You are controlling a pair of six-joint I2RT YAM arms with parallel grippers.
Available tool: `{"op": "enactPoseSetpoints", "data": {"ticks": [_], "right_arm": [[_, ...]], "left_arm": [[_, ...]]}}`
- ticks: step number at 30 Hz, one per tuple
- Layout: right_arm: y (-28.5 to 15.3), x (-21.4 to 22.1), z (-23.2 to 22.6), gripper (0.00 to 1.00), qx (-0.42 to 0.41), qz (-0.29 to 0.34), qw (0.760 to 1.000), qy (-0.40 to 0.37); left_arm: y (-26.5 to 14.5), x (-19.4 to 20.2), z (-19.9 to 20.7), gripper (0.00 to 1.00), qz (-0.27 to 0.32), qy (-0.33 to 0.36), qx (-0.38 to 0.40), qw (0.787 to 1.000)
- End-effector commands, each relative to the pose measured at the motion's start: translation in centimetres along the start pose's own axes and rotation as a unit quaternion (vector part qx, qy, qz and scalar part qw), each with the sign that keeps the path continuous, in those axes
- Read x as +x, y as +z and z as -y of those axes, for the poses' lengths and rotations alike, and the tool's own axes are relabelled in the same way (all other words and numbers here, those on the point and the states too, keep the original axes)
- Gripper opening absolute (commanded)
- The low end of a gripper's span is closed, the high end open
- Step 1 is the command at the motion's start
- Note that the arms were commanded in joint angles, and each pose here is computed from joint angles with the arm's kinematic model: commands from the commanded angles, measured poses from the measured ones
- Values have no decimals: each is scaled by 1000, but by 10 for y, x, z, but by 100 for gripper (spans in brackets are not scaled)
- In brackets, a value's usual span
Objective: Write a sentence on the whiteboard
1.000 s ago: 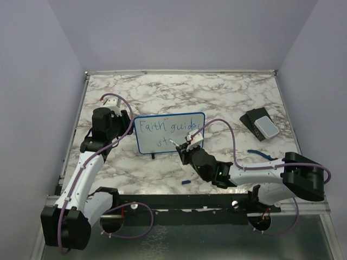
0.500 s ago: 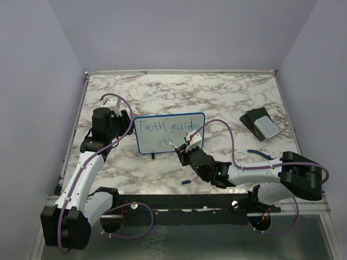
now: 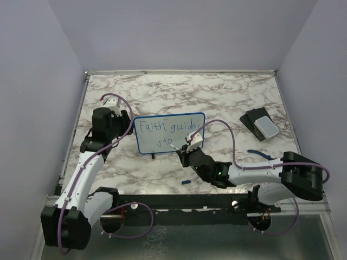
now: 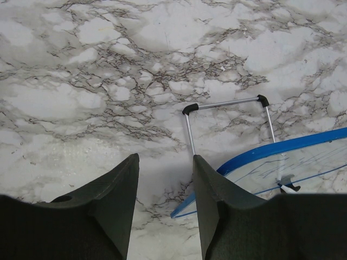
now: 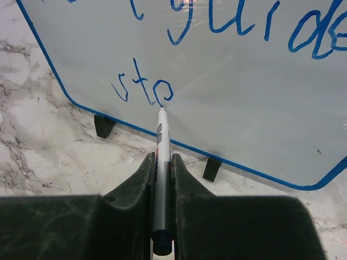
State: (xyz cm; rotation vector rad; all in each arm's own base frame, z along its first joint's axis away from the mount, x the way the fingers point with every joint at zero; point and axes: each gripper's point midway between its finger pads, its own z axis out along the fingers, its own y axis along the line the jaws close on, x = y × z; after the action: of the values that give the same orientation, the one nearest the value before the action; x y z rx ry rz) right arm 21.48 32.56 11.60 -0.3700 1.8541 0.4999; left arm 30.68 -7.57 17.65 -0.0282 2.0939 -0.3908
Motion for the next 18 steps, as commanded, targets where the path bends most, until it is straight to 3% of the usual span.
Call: {"op": "enactPoseSetpoints", "data": {"ticks": [1, 18], "right_arm": [[-3, -2, 15, 1, 35, 5, 999, 6], [-6, -6, 15, 1, 27, 12, 1000, 0]], "left_arm": [[-2, 2, 0, 46, 2, 2, -2, 1000], [-2, 3, 0, 46, 2, 2, -1, 1000]]}}
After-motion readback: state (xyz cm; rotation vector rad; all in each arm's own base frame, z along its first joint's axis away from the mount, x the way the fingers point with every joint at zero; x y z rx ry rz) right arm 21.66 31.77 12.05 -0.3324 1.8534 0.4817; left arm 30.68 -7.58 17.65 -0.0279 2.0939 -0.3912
